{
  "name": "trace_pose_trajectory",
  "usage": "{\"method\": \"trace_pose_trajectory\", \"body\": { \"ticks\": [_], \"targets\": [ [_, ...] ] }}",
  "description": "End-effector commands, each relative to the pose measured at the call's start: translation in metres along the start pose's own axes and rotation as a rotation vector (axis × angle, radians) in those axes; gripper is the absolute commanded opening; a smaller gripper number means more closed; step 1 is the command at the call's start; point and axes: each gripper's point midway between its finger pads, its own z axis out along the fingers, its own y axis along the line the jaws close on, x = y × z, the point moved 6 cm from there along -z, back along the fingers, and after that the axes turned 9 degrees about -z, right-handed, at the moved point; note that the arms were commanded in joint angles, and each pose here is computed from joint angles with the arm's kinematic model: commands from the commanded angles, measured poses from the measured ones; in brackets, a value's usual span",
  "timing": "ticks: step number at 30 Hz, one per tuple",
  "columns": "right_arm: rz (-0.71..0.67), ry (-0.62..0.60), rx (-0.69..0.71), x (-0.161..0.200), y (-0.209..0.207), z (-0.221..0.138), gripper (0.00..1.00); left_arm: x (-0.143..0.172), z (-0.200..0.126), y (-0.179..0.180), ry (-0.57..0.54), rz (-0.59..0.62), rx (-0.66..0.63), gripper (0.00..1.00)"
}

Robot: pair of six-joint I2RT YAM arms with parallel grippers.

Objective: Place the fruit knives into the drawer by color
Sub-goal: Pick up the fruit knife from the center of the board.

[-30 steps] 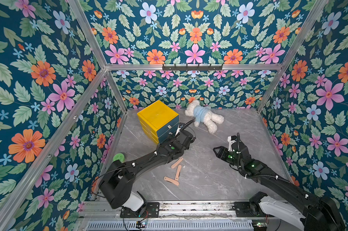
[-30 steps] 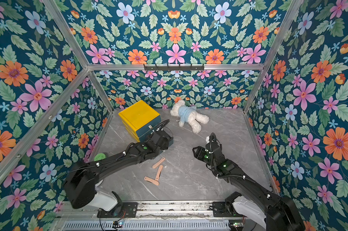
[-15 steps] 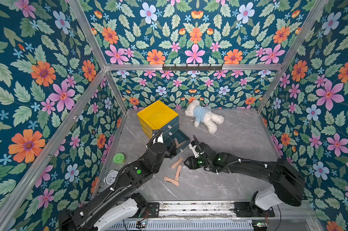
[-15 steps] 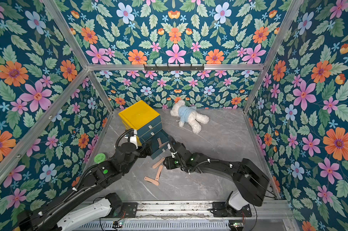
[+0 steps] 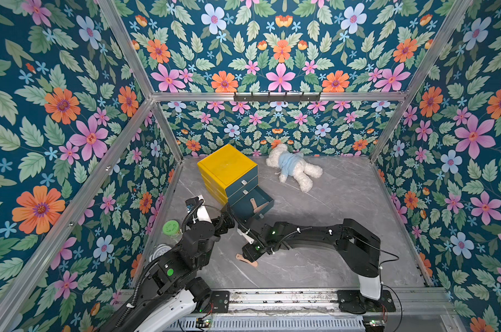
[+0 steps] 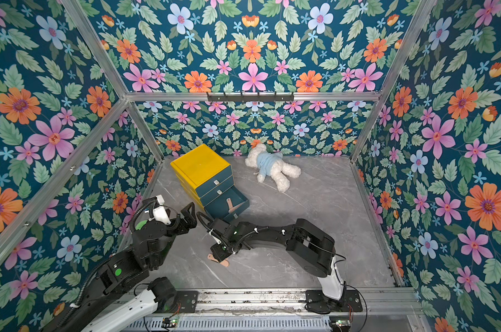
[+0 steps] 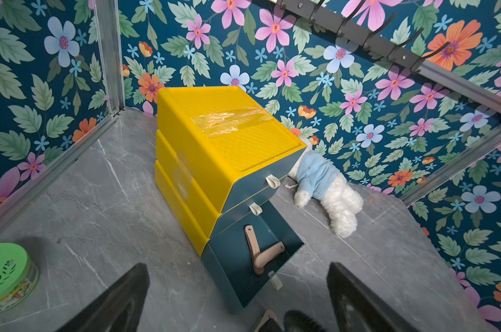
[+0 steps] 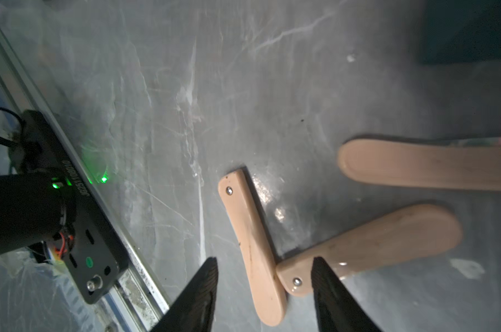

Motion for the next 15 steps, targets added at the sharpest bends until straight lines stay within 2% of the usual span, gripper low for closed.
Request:
{"method": "trace_pose_trajectory", "body": {
  "ticks": [1, 11, 15],
  "targets": [
    [-0.068, 0.093, 0.058, 0.015, 0.001, 0.007, 0.56, -0.006, -0.003, 0.004, -0.037, -0.032, -0.022, 0.99],
    [-0.220, 0.202, 0.226, 0.022, 0.011, 0.021, 0.55, -0.011, -0.006, 0.007, -0.064, -0.048, -0.036, 0.99],
    [-0.250, 0.247, 0.255, 0.030, 0.012, 0.027, 0.52, -0.011, -0.005, 0.008, -0.067, -0.047, -0.040, 0.99]
  ]
}}
